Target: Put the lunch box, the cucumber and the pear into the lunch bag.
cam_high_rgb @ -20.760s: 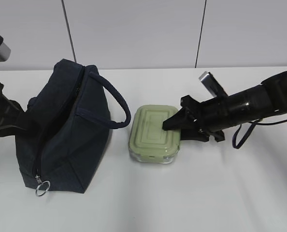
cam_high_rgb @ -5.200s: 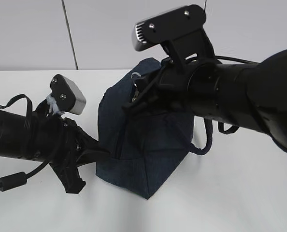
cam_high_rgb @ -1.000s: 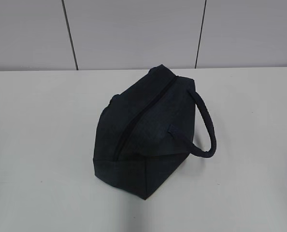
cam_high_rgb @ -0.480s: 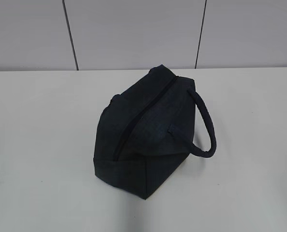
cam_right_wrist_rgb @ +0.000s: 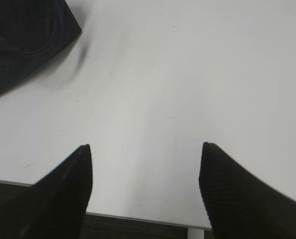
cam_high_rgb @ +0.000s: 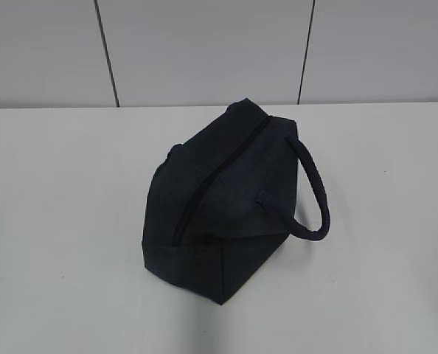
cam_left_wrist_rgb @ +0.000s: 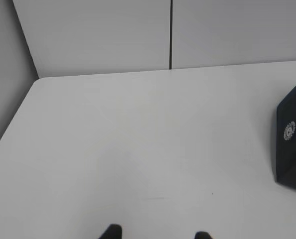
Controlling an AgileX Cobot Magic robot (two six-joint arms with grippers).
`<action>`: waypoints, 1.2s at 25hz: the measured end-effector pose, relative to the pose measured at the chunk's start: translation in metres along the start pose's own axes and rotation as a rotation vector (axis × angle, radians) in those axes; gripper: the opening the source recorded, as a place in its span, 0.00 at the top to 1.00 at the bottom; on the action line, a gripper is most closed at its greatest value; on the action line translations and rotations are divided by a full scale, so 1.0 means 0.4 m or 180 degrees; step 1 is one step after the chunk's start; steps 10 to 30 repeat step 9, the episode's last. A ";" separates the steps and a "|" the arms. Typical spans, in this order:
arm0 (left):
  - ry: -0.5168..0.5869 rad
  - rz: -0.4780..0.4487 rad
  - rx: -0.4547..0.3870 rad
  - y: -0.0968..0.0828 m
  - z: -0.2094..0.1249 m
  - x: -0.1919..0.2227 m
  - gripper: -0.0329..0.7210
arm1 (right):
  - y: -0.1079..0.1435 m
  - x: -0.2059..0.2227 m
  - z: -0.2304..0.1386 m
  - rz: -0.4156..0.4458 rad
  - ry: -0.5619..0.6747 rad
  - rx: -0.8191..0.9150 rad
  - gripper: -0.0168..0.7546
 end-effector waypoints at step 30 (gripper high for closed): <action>0.0000 0.0000 0.0000 0.000 0.000 0.000 0.60 | 0.000 0.000 0.000 0.0000 0.0000 0.0000 0.31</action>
Point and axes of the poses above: a point on each arm's last joint axis where the gripper is mounted, x pointing out along that axis toward the gripper, y along the wrist's bending axis when the last joint is at zero, z = x × y, the point moved 1 cm from there along x, pointing out along that axis toward the gripper, and after that the axes turned 12 degrees about x, right-handed, at the moved point
